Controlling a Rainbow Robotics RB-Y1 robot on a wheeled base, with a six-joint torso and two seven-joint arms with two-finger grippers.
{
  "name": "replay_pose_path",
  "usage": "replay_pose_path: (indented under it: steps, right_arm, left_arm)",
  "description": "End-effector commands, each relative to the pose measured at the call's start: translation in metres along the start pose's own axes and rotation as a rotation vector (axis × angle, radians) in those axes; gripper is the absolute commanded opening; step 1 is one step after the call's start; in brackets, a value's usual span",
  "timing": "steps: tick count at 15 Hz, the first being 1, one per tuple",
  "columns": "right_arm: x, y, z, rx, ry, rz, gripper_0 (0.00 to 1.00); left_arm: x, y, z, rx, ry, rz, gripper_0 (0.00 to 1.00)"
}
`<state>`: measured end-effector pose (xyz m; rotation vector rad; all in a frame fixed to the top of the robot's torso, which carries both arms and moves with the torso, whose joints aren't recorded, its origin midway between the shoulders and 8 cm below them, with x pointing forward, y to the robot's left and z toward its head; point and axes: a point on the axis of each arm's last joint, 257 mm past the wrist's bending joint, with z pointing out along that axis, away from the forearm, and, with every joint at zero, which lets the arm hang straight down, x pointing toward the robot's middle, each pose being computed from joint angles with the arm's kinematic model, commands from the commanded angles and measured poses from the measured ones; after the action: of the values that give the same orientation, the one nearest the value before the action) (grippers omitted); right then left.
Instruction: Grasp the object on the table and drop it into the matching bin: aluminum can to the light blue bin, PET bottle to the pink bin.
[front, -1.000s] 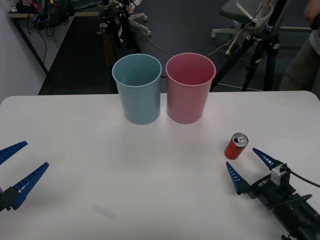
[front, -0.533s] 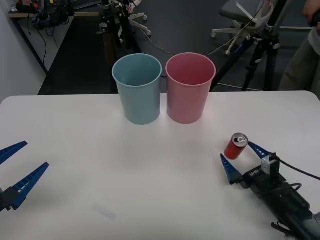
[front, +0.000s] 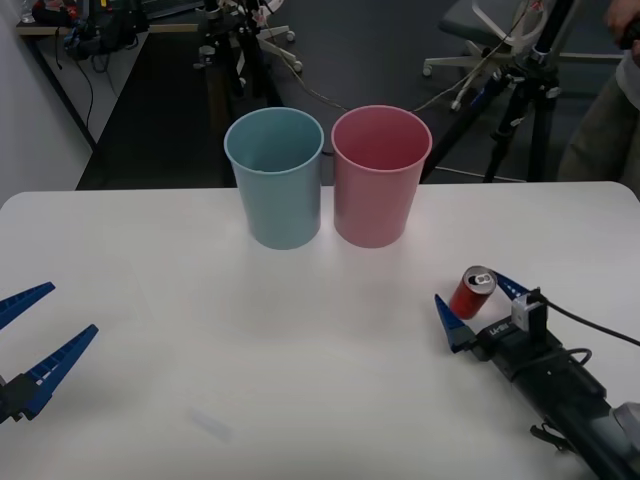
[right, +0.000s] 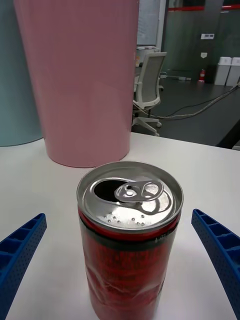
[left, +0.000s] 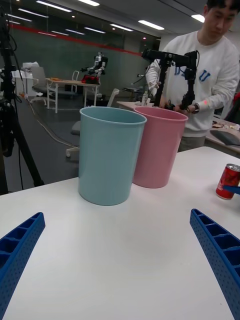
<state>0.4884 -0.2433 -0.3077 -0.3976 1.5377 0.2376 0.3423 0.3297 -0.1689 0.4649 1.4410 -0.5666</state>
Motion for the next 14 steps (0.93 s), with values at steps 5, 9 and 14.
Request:
replay_pose_path:
  steps: [5,9,14]
  right_arm:
    - [0.001,-0.0025,0.0113,0.019,0.021,-0.003,1.0]
    - [0.0028,0.0011,0.0115,0.012,0.026,0.009,0.85]
    - [0.0032,0.0015,0.0116,0.012,0.027,0.023,0.0]
  left_arm:
    - [0.0,0.0,0.0,0.0,0.0,0.0,1.0]
    - [0.0,0.0,0.0,0.0,0.0,0.0,1.0]
    - [0.0,0.0,0.0,0.0,0.0,0.0,1.0]
